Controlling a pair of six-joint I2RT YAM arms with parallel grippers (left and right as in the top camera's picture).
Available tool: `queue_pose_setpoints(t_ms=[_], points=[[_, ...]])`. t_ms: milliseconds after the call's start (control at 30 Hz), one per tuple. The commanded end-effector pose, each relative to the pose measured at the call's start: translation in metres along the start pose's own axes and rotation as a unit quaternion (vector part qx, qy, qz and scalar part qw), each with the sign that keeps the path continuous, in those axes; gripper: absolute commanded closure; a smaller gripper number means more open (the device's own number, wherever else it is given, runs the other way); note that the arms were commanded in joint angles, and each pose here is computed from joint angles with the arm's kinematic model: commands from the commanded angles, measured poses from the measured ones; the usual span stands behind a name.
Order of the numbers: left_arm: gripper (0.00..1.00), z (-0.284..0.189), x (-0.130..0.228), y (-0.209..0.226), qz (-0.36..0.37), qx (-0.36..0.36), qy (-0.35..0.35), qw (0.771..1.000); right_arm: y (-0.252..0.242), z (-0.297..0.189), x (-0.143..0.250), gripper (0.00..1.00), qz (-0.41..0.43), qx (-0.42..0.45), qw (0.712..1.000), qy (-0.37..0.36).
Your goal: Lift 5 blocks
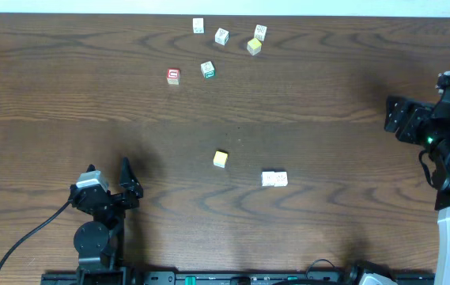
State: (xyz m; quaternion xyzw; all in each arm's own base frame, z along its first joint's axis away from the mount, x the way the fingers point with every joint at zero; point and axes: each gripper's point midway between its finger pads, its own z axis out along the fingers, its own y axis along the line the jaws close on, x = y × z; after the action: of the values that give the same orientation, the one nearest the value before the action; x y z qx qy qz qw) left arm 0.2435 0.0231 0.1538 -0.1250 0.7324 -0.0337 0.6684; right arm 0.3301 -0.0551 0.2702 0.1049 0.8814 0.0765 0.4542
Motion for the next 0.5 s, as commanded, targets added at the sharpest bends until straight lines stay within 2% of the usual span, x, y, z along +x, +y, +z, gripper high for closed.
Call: queue_pose_setpoints(t_ms=[0,100,200,300,467], points=[[0.24,0.001,0.017,0.007,-0.001,-0.014,0.024,1.000,-0.004,-0.003,0.008,0.20,-0.012,0.018,1.000,0.015],[0.24,0.001,0.017,0.007,-0.001,-0.014,0.024,1.000,-0.006,-0.008,0.017,0.21,-0.010,0.029,0.999,0.029],[0.24,0.001,0.017,0.007,-0.001,-0.014,0.024,1.000,-0.008,-0.025,0.014,0.20,-0.017,0.046,0.999,0.010],[0.24,0.001,0.017,0.007,-0.001,-0.014,0.024,1.000,-0.026,-0.050,0.010,0.17,0.004,0.116,0.993,-0.018],[0.24,0.001,0.017,0.007,-0.001,-0.014,0.024,1.000,-0.053,-0.074,0.031,0.15,0.060,0.202,0.977,-0.015]])
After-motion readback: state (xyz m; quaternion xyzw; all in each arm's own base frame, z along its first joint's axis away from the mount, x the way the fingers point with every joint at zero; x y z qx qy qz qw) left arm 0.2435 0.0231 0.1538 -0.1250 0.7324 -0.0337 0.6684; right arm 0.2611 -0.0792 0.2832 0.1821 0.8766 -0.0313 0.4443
